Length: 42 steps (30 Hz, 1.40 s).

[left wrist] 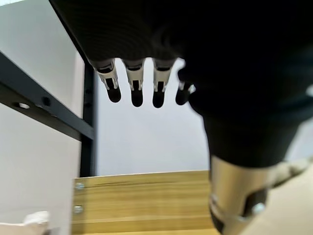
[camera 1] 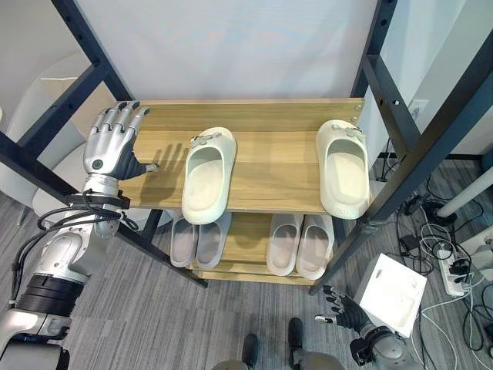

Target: Arrange the slippers neatly on the shoe rack.

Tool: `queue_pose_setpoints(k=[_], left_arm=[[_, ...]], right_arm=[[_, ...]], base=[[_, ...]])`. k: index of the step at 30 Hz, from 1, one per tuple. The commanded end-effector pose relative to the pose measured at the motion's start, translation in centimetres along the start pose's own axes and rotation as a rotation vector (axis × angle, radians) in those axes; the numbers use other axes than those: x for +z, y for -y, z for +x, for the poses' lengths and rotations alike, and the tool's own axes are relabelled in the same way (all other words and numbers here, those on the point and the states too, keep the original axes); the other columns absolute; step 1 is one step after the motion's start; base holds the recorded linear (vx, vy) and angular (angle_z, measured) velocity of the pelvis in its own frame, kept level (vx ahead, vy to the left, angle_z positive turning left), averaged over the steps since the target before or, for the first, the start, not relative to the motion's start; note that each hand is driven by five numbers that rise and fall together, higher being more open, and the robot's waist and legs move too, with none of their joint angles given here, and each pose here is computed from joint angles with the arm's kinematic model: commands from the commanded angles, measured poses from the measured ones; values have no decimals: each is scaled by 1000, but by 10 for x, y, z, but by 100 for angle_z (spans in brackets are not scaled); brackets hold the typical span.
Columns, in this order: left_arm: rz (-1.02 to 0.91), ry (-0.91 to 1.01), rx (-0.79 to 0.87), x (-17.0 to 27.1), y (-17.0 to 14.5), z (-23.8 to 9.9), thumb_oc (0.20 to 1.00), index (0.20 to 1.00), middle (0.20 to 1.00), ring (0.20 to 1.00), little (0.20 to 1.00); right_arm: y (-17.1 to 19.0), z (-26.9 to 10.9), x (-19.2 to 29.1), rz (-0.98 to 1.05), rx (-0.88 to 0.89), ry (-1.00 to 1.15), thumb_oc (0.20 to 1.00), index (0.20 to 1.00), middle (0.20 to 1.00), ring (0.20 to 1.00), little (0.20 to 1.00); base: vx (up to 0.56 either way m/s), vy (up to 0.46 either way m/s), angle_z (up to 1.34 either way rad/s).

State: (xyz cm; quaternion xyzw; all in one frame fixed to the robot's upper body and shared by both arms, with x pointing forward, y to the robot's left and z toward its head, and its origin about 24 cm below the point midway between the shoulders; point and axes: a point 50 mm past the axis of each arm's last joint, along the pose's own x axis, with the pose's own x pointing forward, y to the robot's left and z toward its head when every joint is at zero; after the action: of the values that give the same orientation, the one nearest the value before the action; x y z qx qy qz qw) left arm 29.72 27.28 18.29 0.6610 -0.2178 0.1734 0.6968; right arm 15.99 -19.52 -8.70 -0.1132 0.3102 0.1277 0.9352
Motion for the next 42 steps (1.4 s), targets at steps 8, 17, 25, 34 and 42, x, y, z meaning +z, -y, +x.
queue_pose_setpoints(k=[8, 17, 25, 34, 42], left_arm=[[-205, -1, 188, 19, -18, 21, 1000, 1000, 1000, 1000, 1000], [-136, 16, 93, 20, -5, 22, 1000, 1000, 1000, 1000, 1000], [-82, -22, 32, 12, 5, 33, 1000, 1000, 1000, 1000, 1000], [-66, -68, 2, 7, 10, 45, 1000, 1000, 1000, 1000, 1000], [-50, -67, -9, 7, 9, 52, 1000, 1000, 1000, 1000, 1000]], right_arm=[[2, 2, 11, -1, -27, 59, 1000, 1000, 1000, 1000, 1000], [4, 0, 9, -20, -27, 53, 1000, 1000, 1000, 1000, 1000], [7, -2, 6, -21, -42, 43, 1000, 1000, 1000, 1000, 1000], [12, -5, 8, -11, -67, 52, 1000, 1000, 1000, 1000, 1000], [12, -5, 6, 1, -77, 48, 1000, 1000, 1000, 1000, 1000]], base=[[1, -3, -1], [0, 0, 0], [23, -5, -4], [36, -4, -3], [16, -2, -1]])
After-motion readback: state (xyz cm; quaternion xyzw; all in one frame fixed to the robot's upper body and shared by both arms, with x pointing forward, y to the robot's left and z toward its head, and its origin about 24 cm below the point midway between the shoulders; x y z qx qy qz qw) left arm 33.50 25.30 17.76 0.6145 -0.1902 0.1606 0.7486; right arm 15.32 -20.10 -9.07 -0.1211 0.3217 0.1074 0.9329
